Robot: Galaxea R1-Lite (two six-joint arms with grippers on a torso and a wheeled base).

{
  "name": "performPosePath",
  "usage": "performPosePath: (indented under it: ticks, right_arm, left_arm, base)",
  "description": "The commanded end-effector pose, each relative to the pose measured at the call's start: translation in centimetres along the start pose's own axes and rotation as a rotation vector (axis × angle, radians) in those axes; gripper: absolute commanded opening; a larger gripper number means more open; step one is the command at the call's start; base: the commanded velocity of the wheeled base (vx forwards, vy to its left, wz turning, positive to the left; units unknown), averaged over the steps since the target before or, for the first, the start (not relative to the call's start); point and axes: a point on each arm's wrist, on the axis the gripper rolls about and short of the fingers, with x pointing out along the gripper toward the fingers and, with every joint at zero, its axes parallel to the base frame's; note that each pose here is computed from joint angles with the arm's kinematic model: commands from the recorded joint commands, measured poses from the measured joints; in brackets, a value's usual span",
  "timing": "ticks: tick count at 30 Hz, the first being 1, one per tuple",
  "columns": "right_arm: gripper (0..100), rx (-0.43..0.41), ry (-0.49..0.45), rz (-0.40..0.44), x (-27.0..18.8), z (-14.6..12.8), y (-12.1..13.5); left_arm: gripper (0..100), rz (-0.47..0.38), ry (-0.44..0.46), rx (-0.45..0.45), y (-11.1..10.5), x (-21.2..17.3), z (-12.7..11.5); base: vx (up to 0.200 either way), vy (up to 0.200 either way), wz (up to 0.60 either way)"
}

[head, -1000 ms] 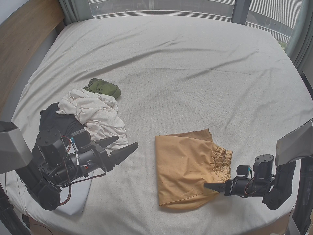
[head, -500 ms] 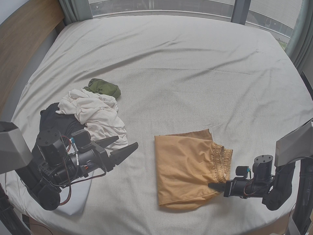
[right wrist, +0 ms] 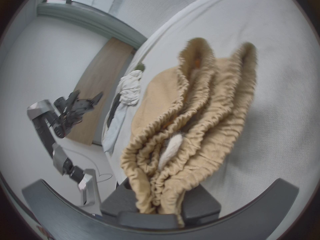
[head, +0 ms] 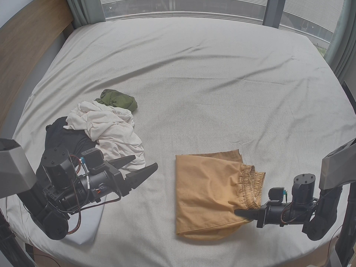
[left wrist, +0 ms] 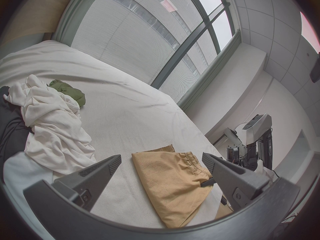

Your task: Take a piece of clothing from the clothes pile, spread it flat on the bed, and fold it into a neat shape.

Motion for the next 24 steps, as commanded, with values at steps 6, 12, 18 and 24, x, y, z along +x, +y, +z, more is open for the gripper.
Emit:
performPosePath:
  ticks: [6,12,18,24]
  right_arm:
    - [0,-0.06,-0.057,0.069,0.3,1.8,0.3]
    - [0,-0.087,-0.09,0.089,0.2,2.7,1.0]
    - [0,-0.161,-0.181,0.126,-1.1,4.7,2.8]
    - [0,-0.164,-0.241,0.166,-1.8,6.1,4.4]
  left_arm:
    - [100,-0.011,0.005,-0.006,-0.2,0.3,-0.2]
    - [100,-0.012,0.001,-0.005,-0.2,0.3,0.0]
    - [100,-0.012,0.004,-0.002,-0.2,0.2,-0.1]
    - [100,-0.011,0.005,-0.001,-0.2,0.2,-0.1]
  base:
    - [0.0,0.0,0.0]
    - [0.0,0.0,0.0]
    - [0.0,0.0,0.0]
    - [0.0,0.0,0.0]
